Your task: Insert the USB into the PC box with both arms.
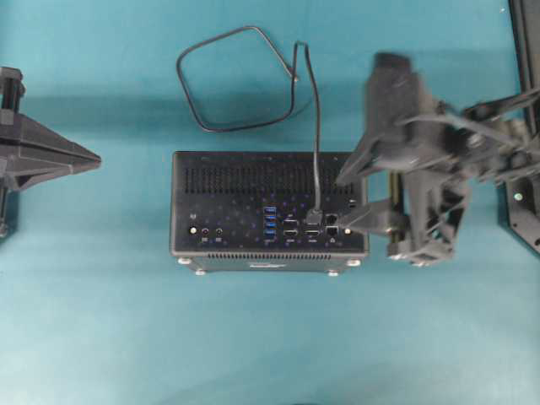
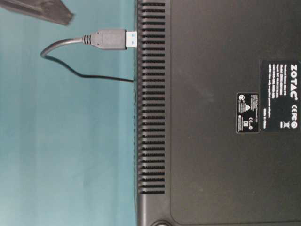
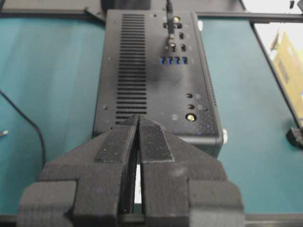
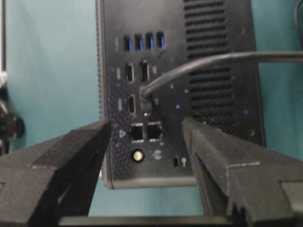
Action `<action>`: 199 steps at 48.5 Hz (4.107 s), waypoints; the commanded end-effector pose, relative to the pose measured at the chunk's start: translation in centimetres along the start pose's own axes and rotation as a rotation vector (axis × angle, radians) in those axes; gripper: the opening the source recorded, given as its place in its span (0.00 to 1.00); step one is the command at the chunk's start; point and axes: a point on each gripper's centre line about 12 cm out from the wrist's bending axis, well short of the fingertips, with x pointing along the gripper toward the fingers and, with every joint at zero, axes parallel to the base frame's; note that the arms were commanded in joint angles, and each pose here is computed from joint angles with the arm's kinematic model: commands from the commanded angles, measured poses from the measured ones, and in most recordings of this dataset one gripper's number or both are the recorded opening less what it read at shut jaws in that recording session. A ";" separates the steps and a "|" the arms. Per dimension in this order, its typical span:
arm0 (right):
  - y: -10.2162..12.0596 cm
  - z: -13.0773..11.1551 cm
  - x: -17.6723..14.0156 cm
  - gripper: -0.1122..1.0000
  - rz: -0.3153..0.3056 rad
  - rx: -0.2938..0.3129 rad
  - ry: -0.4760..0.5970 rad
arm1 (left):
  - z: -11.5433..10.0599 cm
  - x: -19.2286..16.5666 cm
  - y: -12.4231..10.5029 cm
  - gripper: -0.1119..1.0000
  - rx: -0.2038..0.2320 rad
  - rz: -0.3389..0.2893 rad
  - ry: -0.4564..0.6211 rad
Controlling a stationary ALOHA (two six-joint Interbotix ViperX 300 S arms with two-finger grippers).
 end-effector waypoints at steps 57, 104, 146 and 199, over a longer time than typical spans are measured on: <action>0.4 1.4 3.0 0.66 0.000 0.010 0.000 | 0.2 0.1 0.1 0.10 -0.002 0.003 -0.005; 0.7 0.9 3.2 0.20 -0.002 -0.005 0.022 | 1.4 -0.1 0.0 0.10 -0.006 -0.002 -0.040; 1.2 5.8 4.0 0.19 -0.141 -0.167 -0.033 | 1.7 0.0 -0.2 0.10 -0.008 -0.007 -0.043; 0.5 4.0 6.3 0.19 -0.170 -0.186 0.029 | 1.7 0.0 -0.2 0.10 -0.007 -0.007 -0.044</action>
